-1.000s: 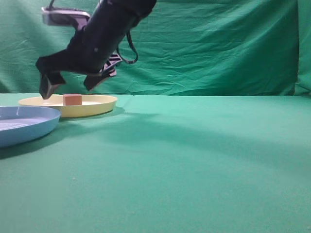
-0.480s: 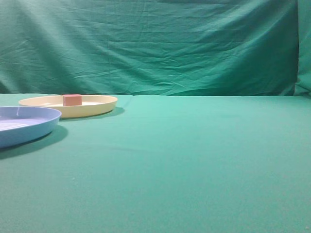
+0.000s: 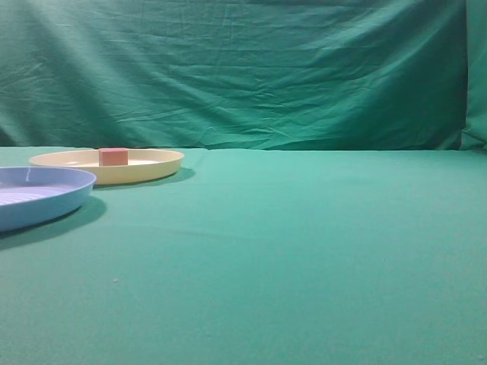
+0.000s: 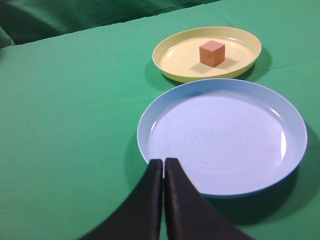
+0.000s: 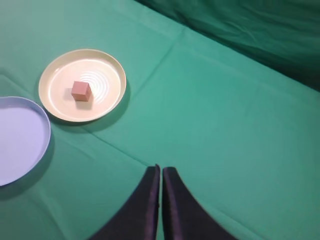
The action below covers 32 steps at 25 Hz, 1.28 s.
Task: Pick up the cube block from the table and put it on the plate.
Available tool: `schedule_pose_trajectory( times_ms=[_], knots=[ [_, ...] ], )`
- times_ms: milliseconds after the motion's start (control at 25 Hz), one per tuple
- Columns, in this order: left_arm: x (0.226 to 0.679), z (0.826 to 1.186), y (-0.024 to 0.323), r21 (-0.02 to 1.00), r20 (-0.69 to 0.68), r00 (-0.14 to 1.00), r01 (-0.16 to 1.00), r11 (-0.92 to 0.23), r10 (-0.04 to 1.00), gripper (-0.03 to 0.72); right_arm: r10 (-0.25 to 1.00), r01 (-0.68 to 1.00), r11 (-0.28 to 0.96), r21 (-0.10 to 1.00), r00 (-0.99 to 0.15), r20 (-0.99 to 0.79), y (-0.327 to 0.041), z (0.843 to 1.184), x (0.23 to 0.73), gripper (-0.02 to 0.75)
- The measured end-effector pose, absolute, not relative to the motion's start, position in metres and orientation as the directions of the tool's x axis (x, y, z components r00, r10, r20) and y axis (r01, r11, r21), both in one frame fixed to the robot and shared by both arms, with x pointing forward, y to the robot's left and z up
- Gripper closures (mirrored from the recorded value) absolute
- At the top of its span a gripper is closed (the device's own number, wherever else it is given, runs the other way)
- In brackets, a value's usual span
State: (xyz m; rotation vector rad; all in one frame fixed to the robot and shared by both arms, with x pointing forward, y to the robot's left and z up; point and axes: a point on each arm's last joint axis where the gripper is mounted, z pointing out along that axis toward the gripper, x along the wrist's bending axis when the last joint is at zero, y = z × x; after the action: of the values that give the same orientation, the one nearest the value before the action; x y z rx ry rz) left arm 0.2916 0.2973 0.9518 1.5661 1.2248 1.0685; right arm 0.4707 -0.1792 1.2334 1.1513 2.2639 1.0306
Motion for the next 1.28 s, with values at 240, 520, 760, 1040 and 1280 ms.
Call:
schedule_pose_trajectory(
  times_ms=[240,520,760,1040,1280],
  knots=[
    [0.292,0.952,0.297,0.956,0.117,0.153,0.249,-0.153,0.981,0.688,0.836,0.368,0.288,0.884,-0.546,-0.045,-0.219,1.208,0.387,0.738],
    [0.292,0.952,0.297,0.956,0.117,0.153,0.249,-0.153,0.981,0.688,0.856,0.222,0.242,0.945,-0.508,-0.1,-0.26,1.166,0.307,0.738],
    [0.292,0.952,0.297,0.956,0.117,0.153,0.249,-0.153,0.981,0.688,0.922,0.261,0.133,0.956,-0.386,-0.023,-0.282,1.117,0.282,0.738],
    [0.292,0.952,0.297,0.956,0.117,0.153,0.249,-0.153,0.981,0.688,0.977,0.241,0.107,0.965,-0.206,-0.057,-0.294,1.052,0.28,0.738],
    [0.292,0.952,0.297,0.956,0.117,0.153,0.249,-0.153,0.981,0.688,0.993,0.193,0.096,0.976,-0.083,-0.081,-0.299,0.995,0.285,0.738]
  ],
)
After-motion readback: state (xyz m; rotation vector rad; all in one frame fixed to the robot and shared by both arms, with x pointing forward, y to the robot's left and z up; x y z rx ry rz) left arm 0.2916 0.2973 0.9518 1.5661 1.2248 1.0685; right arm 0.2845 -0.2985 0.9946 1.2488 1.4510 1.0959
